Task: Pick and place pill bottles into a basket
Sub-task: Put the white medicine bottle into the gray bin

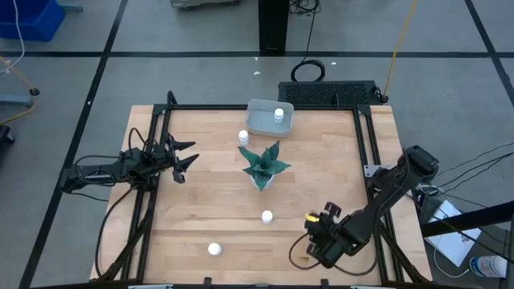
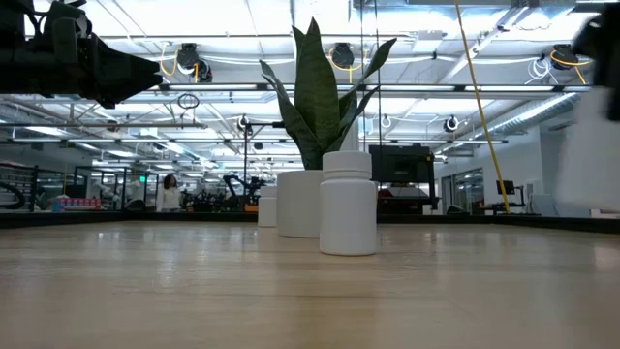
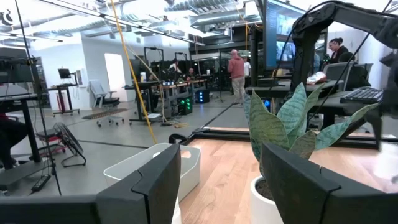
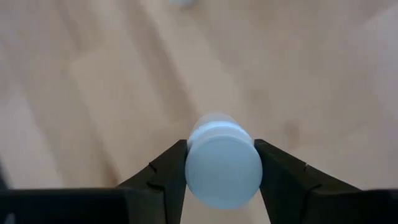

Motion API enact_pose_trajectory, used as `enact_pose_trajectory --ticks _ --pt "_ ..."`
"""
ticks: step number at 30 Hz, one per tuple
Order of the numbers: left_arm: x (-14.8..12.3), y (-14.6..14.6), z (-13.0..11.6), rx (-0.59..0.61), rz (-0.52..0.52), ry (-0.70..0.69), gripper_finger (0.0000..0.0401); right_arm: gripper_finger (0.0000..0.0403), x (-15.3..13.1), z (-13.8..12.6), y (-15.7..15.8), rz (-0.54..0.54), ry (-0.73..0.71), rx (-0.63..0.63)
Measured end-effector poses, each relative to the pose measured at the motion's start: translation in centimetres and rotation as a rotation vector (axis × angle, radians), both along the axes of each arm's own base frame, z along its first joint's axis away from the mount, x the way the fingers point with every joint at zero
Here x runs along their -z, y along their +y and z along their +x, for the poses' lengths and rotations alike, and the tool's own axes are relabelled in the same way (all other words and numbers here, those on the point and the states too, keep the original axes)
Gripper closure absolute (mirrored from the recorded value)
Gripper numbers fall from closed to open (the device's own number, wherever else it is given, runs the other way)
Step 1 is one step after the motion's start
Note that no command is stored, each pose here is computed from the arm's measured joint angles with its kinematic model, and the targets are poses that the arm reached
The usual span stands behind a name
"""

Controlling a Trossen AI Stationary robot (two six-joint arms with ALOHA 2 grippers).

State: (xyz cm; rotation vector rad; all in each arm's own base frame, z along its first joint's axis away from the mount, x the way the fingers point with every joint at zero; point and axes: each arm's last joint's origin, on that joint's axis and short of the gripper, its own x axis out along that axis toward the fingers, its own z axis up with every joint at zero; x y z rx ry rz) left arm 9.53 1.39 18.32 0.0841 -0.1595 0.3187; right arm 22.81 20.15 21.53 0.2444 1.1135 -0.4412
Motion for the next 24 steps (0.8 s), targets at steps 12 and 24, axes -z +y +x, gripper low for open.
enact_pose_trajectory --ticks 12,24 --pt "0.0 0.0 0.0 0.000 0.000 0.000 0.0174 0.0246 -7.8 -1.8 -7.0 -0.328 -0.308 0.040" --pt "0.0 0.0 0.0 0.000 0.000 0.000 0.0174 0.0244 -14.3 0.9 -13.8 -0.595 -0.552 0.022"
